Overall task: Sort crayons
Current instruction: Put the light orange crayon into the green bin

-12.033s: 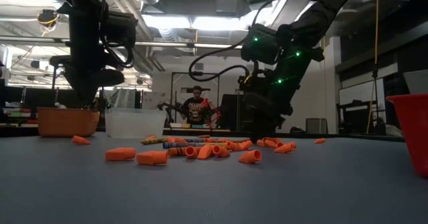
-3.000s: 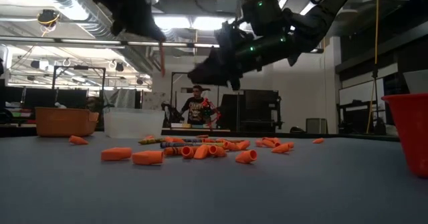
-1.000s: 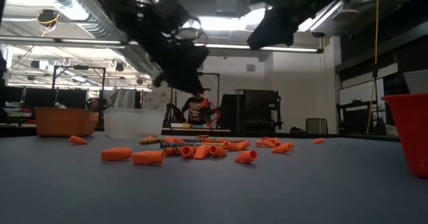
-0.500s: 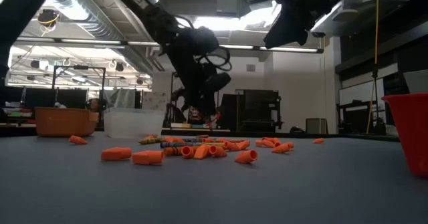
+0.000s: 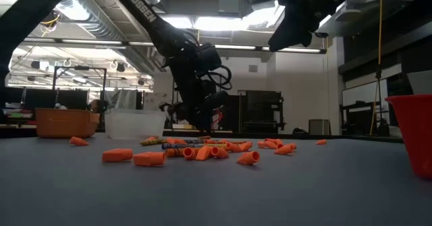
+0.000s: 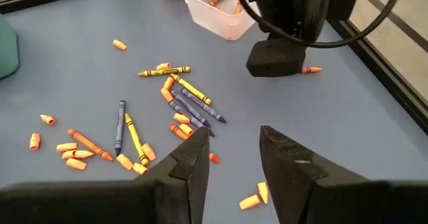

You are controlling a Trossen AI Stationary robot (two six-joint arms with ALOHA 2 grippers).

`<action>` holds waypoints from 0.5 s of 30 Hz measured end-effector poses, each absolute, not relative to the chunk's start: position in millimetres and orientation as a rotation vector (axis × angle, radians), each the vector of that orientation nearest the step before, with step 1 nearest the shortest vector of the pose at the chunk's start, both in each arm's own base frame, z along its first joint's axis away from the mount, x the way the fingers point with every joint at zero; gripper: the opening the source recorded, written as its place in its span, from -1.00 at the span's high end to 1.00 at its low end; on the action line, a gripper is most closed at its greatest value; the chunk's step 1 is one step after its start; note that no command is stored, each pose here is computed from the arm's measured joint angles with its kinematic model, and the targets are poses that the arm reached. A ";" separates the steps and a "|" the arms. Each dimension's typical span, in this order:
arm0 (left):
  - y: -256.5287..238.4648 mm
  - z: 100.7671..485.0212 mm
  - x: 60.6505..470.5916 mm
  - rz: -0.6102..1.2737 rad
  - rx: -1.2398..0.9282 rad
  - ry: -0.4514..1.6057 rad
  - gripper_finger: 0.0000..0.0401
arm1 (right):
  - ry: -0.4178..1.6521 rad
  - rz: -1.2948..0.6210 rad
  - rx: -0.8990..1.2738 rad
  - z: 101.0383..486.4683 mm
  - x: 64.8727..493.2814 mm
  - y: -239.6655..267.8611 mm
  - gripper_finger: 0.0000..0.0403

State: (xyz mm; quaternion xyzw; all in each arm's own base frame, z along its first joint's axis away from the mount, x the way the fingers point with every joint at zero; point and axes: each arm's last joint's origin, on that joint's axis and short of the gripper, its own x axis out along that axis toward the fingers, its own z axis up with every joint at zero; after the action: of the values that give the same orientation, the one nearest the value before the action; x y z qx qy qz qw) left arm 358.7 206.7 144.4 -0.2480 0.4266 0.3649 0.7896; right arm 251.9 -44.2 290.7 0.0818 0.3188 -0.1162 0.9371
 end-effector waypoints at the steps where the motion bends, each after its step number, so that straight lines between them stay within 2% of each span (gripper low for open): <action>1: 206.7 144.6 358.7 0.786 -0.534 0.918 0.52 | 0.651 -0.237 0.167 290.7 251.9 -44.2 0.35; 15: 198.4 122.2 365.0 0.780 -0.528 0.988 0.52 | 0.651 -0.238 0.167 290.7 251.9 -44.3 0.35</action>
State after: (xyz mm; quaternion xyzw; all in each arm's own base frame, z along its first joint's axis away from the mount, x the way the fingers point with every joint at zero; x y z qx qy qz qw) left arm 365.0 198.4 122.2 -0.2440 0.4567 0.3605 0.7758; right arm 251.9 -44.3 290.7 0.0817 0.3185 -0.1163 0.9372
